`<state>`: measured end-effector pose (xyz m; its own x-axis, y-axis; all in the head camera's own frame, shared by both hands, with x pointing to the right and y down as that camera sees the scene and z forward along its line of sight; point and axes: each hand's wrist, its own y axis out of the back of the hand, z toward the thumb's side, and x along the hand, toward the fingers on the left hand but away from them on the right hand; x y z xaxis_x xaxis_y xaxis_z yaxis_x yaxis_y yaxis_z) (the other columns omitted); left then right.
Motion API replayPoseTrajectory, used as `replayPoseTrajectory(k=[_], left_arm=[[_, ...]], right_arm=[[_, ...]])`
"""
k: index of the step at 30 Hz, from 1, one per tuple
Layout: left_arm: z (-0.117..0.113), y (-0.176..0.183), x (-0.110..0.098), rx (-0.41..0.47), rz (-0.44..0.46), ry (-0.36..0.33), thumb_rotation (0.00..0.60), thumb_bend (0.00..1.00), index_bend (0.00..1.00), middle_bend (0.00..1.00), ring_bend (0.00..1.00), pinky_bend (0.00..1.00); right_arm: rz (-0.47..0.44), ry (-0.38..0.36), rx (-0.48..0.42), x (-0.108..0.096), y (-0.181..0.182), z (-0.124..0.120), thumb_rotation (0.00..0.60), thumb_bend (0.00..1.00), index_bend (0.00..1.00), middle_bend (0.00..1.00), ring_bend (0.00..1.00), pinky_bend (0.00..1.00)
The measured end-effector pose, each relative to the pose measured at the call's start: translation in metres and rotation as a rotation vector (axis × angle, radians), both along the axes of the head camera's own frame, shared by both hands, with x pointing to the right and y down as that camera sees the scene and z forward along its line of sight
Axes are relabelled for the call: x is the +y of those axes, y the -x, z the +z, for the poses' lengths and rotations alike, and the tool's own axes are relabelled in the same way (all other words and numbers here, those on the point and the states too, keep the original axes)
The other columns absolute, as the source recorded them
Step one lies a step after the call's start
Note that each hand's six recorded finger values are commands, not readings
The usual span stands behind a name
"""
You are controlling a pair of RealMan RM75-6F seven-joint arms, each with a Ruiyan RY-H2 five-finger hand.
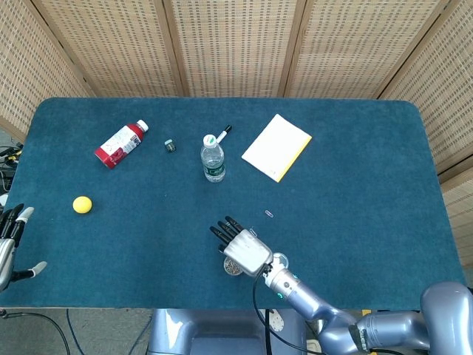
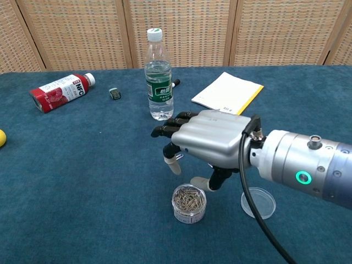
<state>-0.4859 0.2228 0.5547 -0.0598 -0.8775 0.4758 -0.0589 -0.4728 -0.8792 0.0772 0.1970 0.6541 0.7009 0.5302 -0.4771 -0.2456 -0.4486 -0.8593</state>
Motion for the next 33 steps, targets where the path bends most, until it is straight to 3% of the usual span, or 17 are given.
replayPoseTrajectory(k=[3,5,7,10,14,17,21,25,28,33], left_arm=[[0.000,0.000,0.000,0.001,-0.001,0.000,0.600,0.00,0.00,0.00,0.00,0.00],[0.000,0.001,0.000,0.003,-0.002,0.000,0.600,0.00,0.00,0.00,0.00,0.00],[-0.001,0.001,0.000,0.006,-0.002,-0.001,0.600,0.00,0.00,0.00,0.00,0.00],[-0.001,0.001,0.000,0.010,-0.001,-0.003,0.600,0.00,0.00,0.00,0.00,0.00],[-0.004,-0.001,0.000,0.015,0.005,-0.013,0.600,0.00,0.00,0.00,0.00,0.00],[-0.005,-0.002,0.001,0.017,0.011,-0.019,0.600,0.00,0.00,0.00,0.00,0.00],[-0.010,-0.005,0.003,0.020,0.020,-0.035,0.600,0.00,0.00,0.00,0.00,0.00],[-0.014,-0.006,0.006,0.022,0.026,-0.048,0.600,0.00,0.00,0.00,0.00,0.00],[-0.017,-0.007,0.008,0.024,0.030,-0.057,0.600,0.00,0.00,0.00,0.00,0.00],[-0.022,-0.009,0.011,0.032,0.035,-0.071,0.600,0.00,0.00,0.00,0.00,0.00]], right_arm=[[0.021,-0.014,-0.007,-0.007,-0.006,-0.006,0.600,0.35,0.43,0.05,0.00,0.00],[0.045,-0.034,-0.008,-0.015,-0.015,-0.011,0.600,0.30,0.39,0.05,0.00,0.00],[0.074,-0.070,-0.003,-0.027,-0.029,-0.017,0.600,0.15,0.29,0.04,0.00,0.00],[0.135,-0.146,0.015,-0.048,-0.062,-0.026,0.600,0.01,0.15,0.00,0.00,0.00],[0.272,-0.192,0.059,-0.071,-0.128,-0.029,0.600,0.00,0.02,0.00,0.00,0.00],[0.376,-0.191,0.056,-0.075,-0.173,-0.031,0.600,0.00,0.00,0.00,0.00,0.00],[0.518,-0.174,0.032,-0.065,-0.232,-0.036,0.600,0.00,0.00,0.00,0.00,0.00],[0.648,-0.170,0.016,-0.035,-0.288,-0.048,0.600,0.00,0.00,0.00,0.00,0.00],[0.703,-0.153,0.015,-0.013,-0.311,-0.057,0.600,0.00,0.00,0.00,0.00,0.00],[0.754,-0.111,0.003,0.002,-0.322,-0.066,0.600,0.00,0.00,0.00,0.00,0.00]])
